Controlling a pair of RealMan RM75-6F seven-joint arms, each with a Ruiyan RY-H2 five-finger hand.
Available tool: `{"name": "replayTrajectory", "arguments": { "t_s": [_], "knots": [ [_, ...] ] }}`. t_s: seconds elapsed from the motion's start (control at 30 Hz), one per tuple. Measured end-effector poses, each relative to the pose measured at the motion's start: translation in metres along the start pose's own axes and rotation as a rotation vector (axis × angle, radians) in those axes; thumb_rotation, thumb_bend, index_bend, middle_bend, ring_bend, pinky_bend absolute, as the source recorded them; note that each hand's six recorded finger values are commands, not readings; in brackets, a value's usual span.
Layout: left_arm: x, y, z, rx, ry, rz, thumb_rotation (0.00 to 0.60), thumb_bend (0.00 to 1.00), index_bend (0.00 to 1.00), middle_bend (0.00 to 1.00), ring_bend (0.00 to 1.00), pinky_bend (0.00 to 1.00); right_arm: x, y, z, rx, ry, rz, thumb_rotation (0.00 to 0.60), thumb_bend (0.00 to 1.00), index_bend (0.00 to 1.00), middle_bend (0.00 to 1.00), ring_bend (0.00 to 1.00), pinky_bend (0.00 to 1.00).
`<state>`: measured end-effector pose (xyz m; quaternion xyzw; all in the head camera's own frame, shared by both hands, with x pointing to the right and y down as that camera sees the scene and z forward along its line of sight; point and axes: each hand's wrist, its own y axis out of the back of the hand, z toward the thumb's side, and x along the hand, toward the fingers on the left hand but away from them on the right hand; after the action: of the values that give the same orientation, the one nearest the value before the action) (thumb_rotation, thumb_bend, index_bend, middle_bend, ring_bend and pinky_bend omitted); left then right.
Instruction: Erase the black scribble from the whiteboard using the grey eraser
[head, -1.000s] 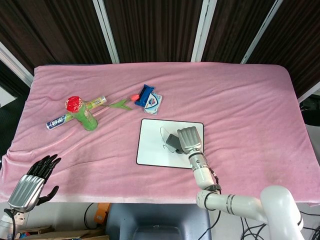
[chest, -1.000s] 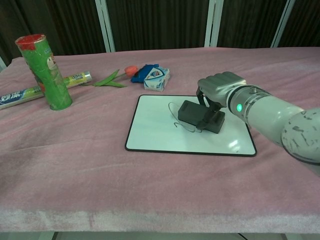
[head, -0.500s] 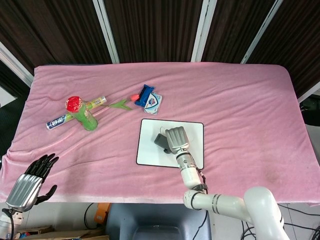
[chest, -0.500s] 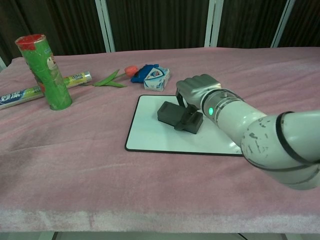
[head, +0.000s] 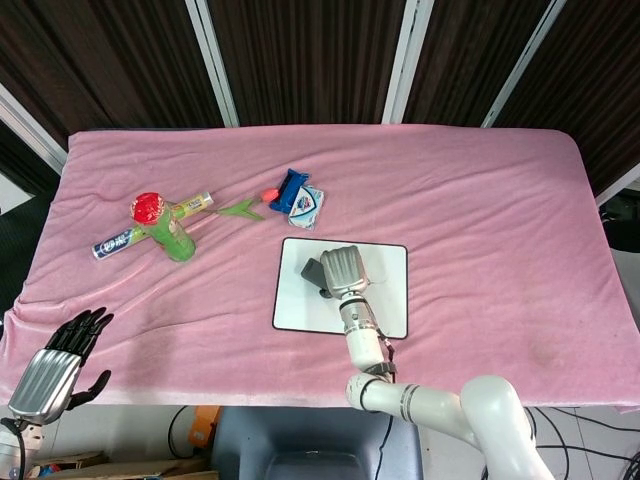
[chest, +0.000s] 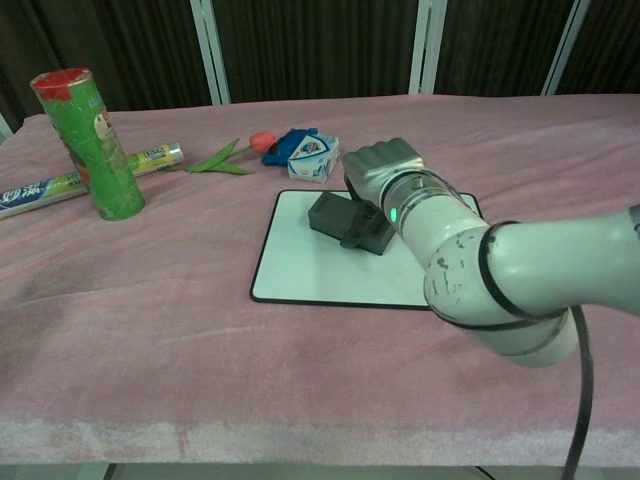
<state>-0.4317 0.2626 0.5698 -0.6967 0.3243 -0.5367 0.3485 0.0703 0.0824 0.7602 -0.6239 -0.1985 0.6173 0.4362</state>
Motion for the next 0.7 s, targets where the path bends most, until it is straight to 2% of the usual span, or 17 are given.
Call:
{"name": "replayTrajectory", "arguments": {
  "t_s": [0.17, 0.33, 0.7],
  "knots": [
    [0.001, -0.001, 0.003, -0.001, -0.013, -0.001, 0.600, 0.36, 0.00, 0.04, 0.04, 0.15, -0.008, 0.004, -0.023, 0.028, -0.044, 0.000, 0.600, 0.40, 1.00, 0.80, 0.81, 0.90],
    [-0.001, -0.003, 0.012, -0.040, -0.081, -0.022, 0.600, 0.36, 0.00, 0.05, 0.05, 0.15, -0.011, 0.003, -0.046, 0.073, -0.061, 0.004, 0.600, 0.40, 1.00, 0.80, 0.81, 0.90],
    [0.004, -0.011, 0.014, -0.013, -0.076, -0.052, 0.600, 0.36, 0.00, 0.05, 0.05, 0.14, 0.007, -0.021, -0.097, 0.079, -0.016, 0.080, 0.600, 0.40, 1.00, 0.80, 0.81, 0.90]
  ]
}}
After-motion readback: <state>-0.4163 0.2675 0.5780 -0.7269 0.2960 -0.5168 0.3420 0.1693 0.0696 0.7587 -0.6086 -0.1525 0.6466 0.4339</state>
